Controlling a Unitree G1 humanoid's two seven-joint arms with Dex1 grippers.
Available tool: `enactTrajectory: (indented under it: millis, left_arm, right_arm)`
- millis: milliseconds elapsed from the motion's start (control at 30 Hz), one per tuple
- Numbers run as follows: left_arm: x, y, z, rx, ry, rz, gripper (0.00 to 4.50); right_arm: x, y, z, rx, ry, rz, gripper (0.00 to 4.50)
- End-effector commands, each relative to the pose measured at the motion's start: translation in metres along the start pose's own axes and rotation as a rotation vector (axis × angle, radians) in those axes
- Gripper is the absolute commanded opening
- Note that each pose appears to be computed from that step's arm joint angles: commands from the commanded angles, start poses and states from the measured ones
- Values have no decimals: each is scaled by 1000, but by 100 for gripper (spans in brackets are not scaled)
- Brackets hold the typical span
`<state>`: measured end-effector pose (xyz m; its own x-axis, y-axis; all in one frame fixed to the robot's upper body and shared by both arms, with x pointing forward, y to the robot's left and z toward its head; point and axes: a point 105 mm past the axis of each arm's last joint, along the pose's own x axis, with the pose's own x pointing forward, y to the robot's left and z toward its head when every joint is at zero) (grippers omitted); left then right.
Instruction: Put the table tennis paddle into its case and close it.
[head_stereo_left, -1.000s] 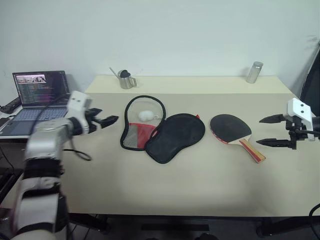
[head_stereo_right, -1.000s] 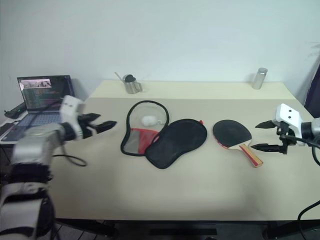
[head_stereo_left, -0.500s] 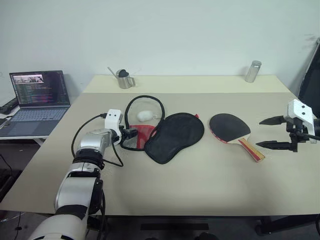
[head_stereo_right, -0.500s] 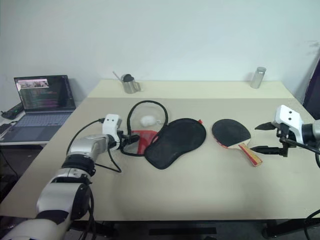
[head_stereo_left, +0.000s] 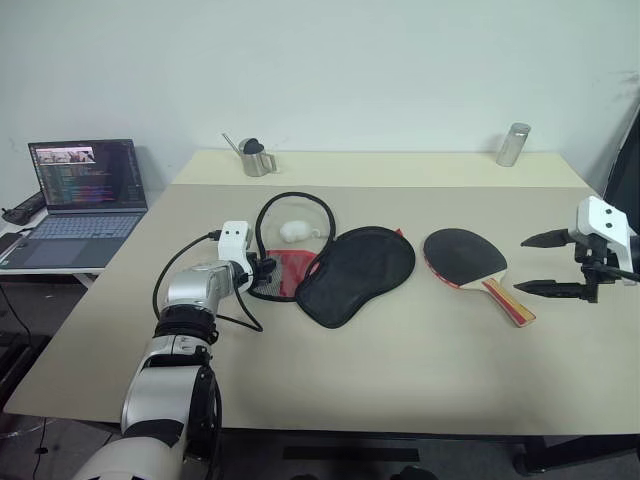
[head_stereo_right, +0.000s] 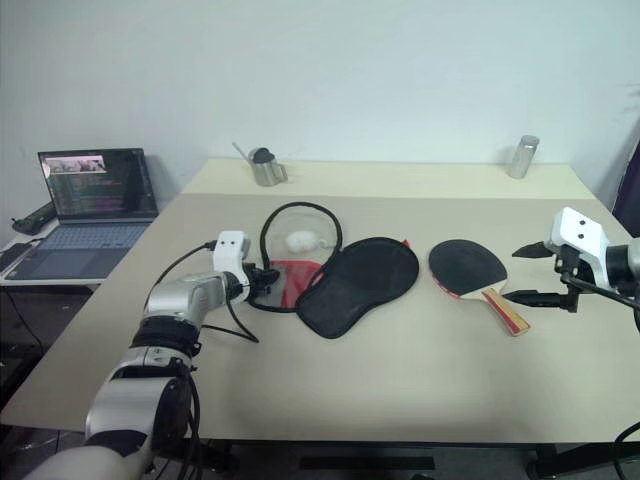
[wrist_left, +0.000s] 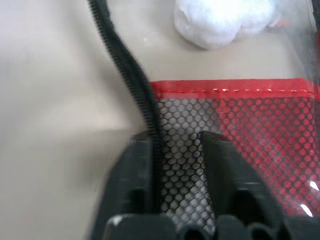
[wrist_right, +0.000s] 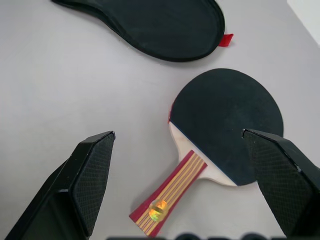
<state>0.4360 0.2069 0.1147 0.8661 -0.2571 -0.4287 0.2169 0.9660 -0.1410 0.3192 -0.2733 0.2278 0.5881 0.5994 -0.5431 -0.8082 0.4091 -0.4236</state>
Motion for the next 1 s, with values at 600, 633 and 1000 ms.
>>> enactTrajectory:
  millis: [600,633,1000]
  left_arm:
    - [-55,-14,56,-97,-464,328,2]
    - [-53,-20,55,-101,-466,333,2]
    - [-32,-67,43,-120,-425,307,2]
  right_arm:
    - [-21,-4,10,-30,-11,-64,450]
    - [-22,-4,10,-30,-11,-64,450]
    - [-24,-2,9,-26,-2,-66,450]
